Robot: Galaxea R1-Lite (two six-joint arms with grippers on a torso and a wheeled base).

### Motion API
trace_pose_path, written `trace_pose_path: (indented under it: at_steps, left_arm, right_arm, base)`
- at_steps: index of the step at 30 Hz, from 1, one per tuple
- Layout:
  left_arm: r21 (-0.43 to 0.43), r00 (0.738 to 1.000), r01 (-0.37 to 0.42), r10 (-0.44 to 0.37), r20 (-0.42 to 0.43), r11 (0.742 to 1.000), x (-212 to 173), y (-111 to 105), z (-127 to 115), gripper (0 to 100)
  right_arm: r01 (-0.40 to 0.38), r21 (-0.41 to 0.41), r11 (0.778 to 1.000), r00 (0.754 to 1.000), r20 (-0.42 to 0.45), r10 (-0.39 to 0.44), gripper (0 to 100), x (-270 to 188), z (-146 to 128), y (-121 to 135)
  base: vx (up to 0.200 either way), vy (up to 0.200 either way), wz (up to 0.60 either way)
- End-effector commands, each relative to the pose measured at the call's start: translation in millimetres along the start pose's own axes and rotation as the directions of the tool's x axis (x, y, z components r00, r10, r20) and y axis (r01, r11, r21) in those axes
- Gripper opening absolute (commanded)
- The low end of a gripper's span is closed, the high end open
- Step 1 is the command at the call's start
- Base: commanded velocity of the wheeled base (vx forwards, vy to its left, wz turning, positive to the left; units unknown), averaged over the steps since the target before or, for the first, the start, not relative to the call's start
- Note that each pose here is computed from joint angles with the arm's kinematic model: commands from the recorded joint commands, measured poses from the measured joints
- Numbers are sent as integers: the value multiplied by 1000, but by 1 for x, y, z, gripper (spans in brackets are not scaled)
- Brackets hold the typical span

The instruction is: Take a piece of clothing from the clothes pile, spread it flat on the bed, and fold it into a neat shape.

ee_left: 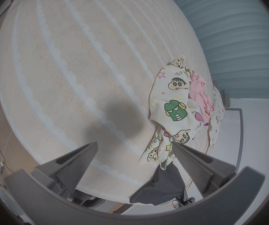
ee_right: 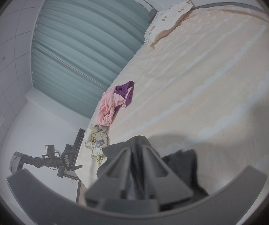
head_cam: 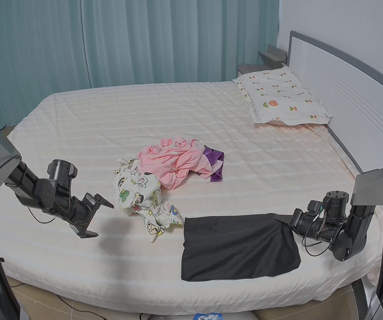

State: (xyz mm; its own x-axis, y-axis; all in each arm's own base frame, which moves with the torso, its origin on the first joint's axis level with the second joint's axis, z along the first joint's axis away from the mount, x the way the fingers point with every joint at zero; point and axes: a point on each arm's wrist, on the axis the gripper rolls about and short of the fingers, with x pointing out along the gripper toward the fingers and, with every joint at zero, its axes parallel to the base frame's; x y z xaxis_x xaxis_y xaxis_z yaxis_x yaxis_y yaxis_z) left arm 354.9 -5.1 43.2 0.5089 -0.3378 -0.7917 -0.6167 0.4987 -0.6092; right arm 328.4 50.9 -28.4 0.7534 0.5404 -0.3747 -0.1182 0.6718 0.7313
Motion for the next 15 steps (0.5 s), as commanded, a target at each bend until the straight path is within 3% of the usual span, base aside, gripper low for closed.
trace_pose_path:
  at_steps: [1,8,12,15]
  left_arm:
    - [-1,1000,-1,1,0,1000,0,0,0,100]
    - [-1,1000,0,0,1,1000,0,0,0,100]
    - [-1,1000,-1,1,0,1000,0,0,0,100]
    - [-1,1000,0,0,1,1000,0,0,0,100]
  right_arm:
    - [21,-14,1000,1000,-1,-21,100,12,-6,-15]
    - [63,-14,998,996,71,-62,100,-10,11,-13]
    - [108,-33,994,994,22,-107,100,-33,-3,-22]
    - [62,-71,996,996,-53,-66,100,-55,-19,-26]
  base:
    - [0,0,0]
    - [0,0,0]
    - [0,0,0]
    - [0,0,0]
